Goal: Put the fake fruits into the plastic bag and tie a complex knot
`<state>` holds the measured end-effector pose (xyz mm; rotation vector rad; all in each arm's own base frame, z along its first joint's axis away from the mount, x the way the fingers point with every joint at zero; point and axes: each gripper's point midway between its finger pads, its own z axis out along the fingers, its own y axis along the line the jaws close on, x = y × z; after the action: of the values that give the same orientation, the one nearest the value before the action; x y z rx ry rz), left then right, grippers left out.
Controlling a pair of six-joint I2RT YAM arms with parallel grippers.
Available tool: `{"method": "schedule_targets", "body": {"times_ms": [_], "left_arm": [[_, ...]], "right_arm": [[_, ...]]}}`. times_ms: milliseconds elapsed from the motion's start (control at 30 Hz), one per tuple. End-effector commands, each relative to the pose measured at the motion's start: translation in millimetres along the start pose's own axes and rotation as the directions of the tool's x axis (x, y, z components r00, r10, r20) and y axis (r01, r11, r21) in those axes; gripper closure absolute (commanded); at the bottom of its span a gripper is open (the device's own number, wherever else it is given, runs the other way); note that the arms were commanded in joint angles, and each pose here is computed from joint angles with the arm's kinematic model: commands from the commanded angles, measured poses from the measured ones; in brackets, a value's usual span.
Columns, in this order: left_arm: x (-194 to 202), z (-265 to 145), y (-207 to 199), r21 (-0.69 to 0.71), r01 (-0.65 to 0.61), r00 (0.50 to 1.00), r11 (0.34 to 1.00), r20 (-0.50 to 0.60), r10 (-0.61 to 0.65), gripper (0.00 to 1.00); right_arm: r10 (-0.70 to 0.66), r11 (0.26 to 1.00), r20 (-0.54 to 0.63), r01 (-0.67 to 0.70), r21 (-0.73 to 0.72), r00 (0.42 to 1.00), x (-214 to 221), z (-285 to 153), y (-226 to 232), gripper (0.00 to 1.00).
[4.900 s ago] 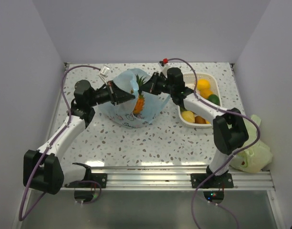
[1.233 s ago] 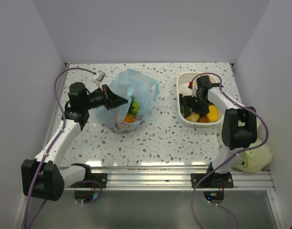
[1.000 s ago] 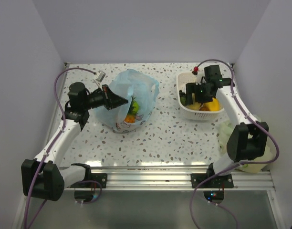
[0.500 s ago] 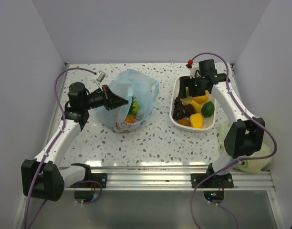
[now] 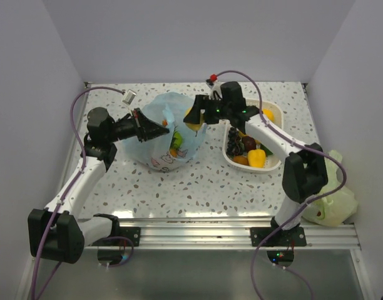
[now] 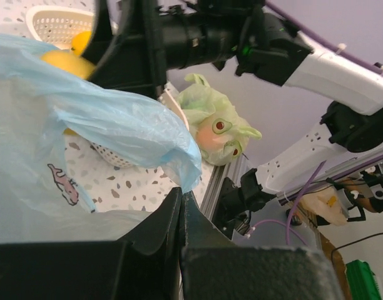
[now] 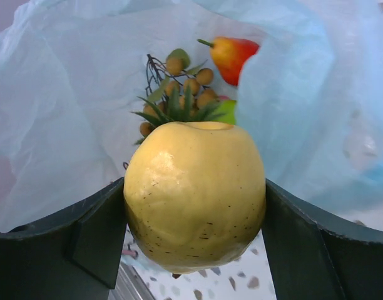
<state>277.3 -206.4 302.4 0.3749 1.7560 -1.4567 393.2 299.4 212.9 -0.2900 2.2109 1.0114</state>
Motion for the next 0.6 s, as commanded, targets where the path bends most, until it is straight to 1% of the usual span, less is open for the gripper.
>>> {"method": "schedule_targets", "body": {"times_ms": [0, 33, 67, 100, 167, 200, 233, 267, 333, 367, 400, 433, 467, 533, 567], "left_arm": [[-9.7, -1.1, -16.9, 0.072, -0.022, 1.0, 0.997, 0.016, 0.021, 1.0], [-10.2, -1.3, -19.5, 0.081, -0.022, 1.0, 0.996, 0.014, 0.021, 1.0], [-10.4, -1.7, -22.7, 0.094, -0.014, 1.0, 0.995, 0.013, 0.013, 1.0], [-10.3, -2.1, -24.1, 0.098, -0.01, 1.0, 0.995, 0.012, 0.009, 1.0], [-10.4, -2.8, -25.9, 0.101, -0.013, 1.0, 0.995, 0.014, 0.011, 1.0], [-9.8, -3.3, -25.9, 0.101, -0.011, 1.0, 0.995, 0.012, 0.01, 1.0], [-9.4, -3.3, -25.2, 0.098, -0.012, 1.0, 0.995, 0.01, 0.011, 1.0], [-9.3, -3.3, -24.7, 0.096, -0.011, 1.0, 0.995, 0.01, 0.01, 1.0], [-8.3, -3.3, -23.3, 0.091, -0.009, 1.0, 0.996, 0.009, 0.008, 1.0], [-9.0, -3.4, -22.3, 0.086, -0.009, 1.0, 0.996, 0.013, 0.008, 1.0], [-9.2, -3.3, -21.8, 0.084, -0.008, 1.0, 0.996, 0.015, 0.006, 1.0], [-7.5, -2.8, -20.0, 0.081, -0.001, 1.0, 0.997, 0.014, -0.001, 1.0], [-8.3, -2.7, -19.8, 0.08, 0.0, 1.0, 0.997, 0.019, -0.002, 1.0], [-8.0, -2.3, -19.0, 0.082, 0.004, 1.0, 0.997, 0.023, -0.006, 1.0], [-8.4, -1.8, -18.0, 0.082, 0.006, 1.0, 0.997, 0.024, -0.008, 1.0]], "right_arm": [[0.072, 0.994, 0.14, -0.06, -0.088, 0.988, -35.6, 45.2, 33.7, 0.72], [0.072, 0.994, 0.158, -0.059, -0.089, 0.985, -37.4, 55.0, 37.0, 0.73], [0.07, 0.995, 0.181, -0.054, -0.088, 0.981, -36.6, 68.2, 43.3, 0.7], [0.081, 0.995, 0.18, -0.068, -0.08, 0.98, -31.8, 83.8, 40.0, 0.63], [0.071, 0.995, 0.189, -0.055, -0.086, 0.979, -25.7, 104.1, 47.4, 0.59], [0.058, 0.996, 0.2, -0.042, -0.083, 0.978, -32.8, 110.0, 54.0, 0.56], [0.058, 0.997, 0.17, -0.049, -0.055, 0.984, -20.3, 127.1, 44.9, 0.49], [0.048, 0.998, 0.156, -0.04, -0.051, 0.987, -15.2, 132.5, 48.7, 0.37], [0.04, 0.999, 0.165, -0.034, -0.035, 0.985, -18.1, 134.3, 47.9, 0.31], [0.035, 0.999, 0.163, -0.033, -0.016, 0.986, -18.4, 131.2, 45.3, 0.13], [0.006, 1.0, 0.171, -0.009, 0.016, 0.985, -21.1, 126.7, 40.7, 0.02], [-0.017, 1.0, 0.192, 0.013, 0.022, 0.981, -30.4, 114.3, 45.5, 0.02], [-0.027, 0.999, 0.166, 0.02, 0.044, 0.986, -21.5, 109.5, 40.1, 0.01], [-0.071, 0.996, 0.165, 0.061, 0.066, 0.984, -25.0, 88.3, 41.0, 0.01], [-0.095, 0.993, 0.144, 0.083, 0.089, 0.985, -16.8, 83.4, 33.8, 0.01]]}}
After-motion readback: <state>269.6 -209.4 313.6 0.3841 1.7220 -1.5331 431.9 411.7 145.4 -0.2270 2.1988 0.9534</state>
